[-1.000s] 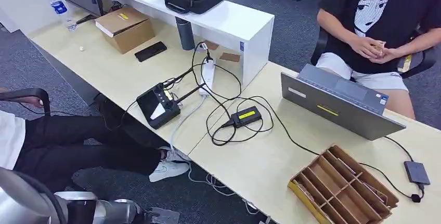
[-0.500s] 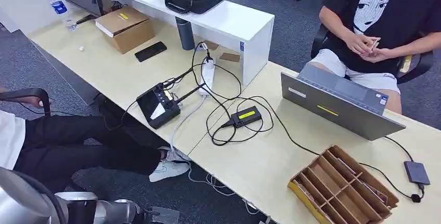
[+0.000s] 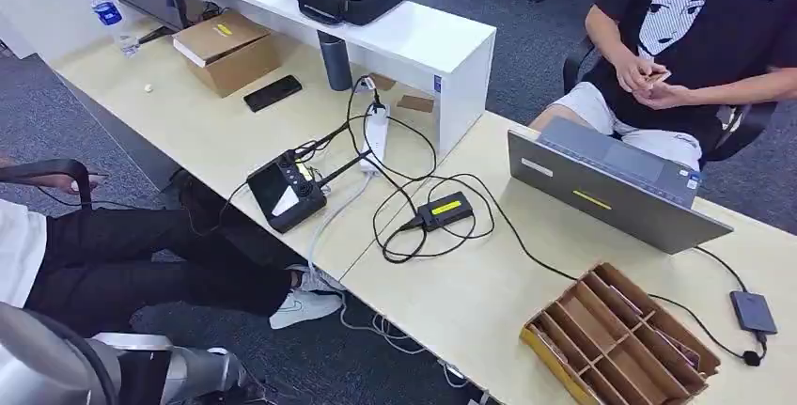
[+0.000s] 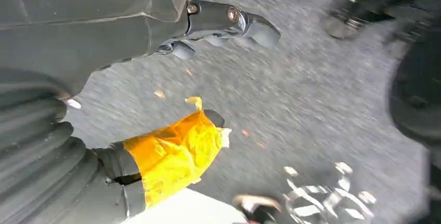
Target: Pass the card to the sensor for recognition and then transmit it.
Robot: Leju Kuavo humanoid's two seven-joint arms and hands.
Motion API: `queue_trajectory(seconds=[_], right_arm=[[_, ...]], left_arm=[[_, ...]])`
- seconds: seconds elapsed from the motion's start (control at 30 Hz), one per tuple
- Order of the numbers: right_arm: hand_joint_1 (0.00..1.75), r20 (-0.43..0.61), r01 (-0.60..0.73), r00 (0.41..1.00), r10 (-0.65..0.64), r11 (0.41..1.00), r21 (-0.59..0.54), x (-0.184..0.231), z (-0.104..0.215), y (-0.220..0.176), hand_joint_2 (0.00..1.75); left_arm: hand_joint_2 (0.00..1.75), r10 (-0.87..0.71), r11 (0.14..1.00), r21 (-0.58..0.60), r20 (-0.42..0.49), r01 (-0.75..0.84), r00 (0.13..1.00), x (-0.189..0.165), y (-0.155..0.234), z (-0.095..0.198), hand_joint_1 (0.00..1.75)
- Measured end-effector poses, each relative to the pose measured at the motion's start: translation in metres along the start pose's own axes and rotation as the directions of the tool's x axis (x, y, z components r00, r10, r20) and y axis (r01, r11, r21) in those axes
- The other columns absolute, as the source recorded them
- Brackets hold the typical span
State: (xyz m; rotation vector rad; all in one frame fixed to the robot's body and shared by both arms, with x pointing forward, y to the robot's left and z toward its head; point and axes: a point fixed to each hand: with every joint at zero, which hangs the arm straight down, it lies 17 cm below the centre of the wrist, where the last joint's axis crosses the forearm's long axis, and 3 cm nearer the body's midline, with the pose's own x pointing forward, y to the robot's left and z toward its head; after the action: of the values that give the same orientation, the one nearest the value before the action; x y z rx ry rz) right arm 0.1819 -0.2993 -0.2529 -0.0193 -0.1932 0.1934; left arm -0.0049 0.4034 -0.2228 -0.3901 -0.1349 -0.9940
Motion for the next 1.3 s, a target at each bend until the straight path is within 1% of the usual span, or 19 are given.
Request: queue_trajectory(seconds=[0.13,0.27,0.37,0.53,0.7,0.87,0.97,1.07,1.13,1.2,1.3], right_arm=[[0.00,0.012,-0.008,1.000,0.008,1.000,0.007,0.007,0.001,0.002,1.75],[0.00,0.022,-0.003,1.000,0.002,1.000,0.007,0.010,0.001,0.002,1.75],[0.00,0.023,-0.002,1.000,0.002,1.000,0.007,0.010,0.001,0.002,1.75],[0.00,0.037,0.024,0.999,-0.024,1.000,0.004,0.007,0.000,0.002,1.75],[0.00,0.036,0.038,0.999,-0.038,0.999,0.004,-0.004,-0.001,0.004,1.75],[0.00,0.033,0.066,0.997,-0.066,0.998,0.001,-0.012,-0.002,0.004,1.75],[0.00,0.030,0.094,0.995,-0.094,0.996,-0.006,-0.019,-0.003,0.003,1.75],[0.00,0.026,0.107,0.994,-0.107,0.994,-0.010,-0.027,-0.004,0.002,1.75],[0.00,0.025,0.108,0.994,-0.108,0.994,-0.010,-0.029,-0.004,0.002,1.75],[0.00,0.025,0.102,0.994,-0.102,0.995,-0.008,-0.029,-0.004,0.002,1.75],[0.00,0.022,0.102,0.995,-0.102,0.995,-0.005,-0.029,-0.004,0.003,1.75]], left_arm=[[1.75,-0.017,1.000,-0.017,0.023,0.018,1.000,-0.004,0.000,0.008,0.00],[1.75,-0.052,0.998,0.039,0.039,0.051,0.998,-0.005,0.012,0.010,0.00],[1.75,-0.058,0.997,0.051,0.043,0.056,0.997,-0.005,0.014,0.010,0.00],[1.75,-0.101,0.979,0.187,0.103,0.081,0.990,0.007,0.037,0.008,0.00],[1.75,-0.147,0.957,0.272,0.144,0.104,0.979,0.017,0.046,0.005,0.00],[1.75,-0.163,0.931,0.351,0.165,0.097,0.973,0.027,0.055,0.001,0.00],[1.75,-0.131,0.904,0.424,0.166,0.049,0.977,0.036,0.065,-0.004,0.00],[1.75,-0.103,0.895,0.445,0.175,0.015,0.979,0.044,0.066,-0.010,0.00],[1.75,-0.132,0.890,0.453,0.162,0.045,0.978,0.045,0.065,-0.012,0.00],[1.75,-0.189,0.883,0.455,0.132,0.110,0.973,0.042,0.066,-0.011,0.00],[1.75,-0.201,0.881,0.457,0.122,0.125,0.972,0.038,0.067,-0.009,0.00]])
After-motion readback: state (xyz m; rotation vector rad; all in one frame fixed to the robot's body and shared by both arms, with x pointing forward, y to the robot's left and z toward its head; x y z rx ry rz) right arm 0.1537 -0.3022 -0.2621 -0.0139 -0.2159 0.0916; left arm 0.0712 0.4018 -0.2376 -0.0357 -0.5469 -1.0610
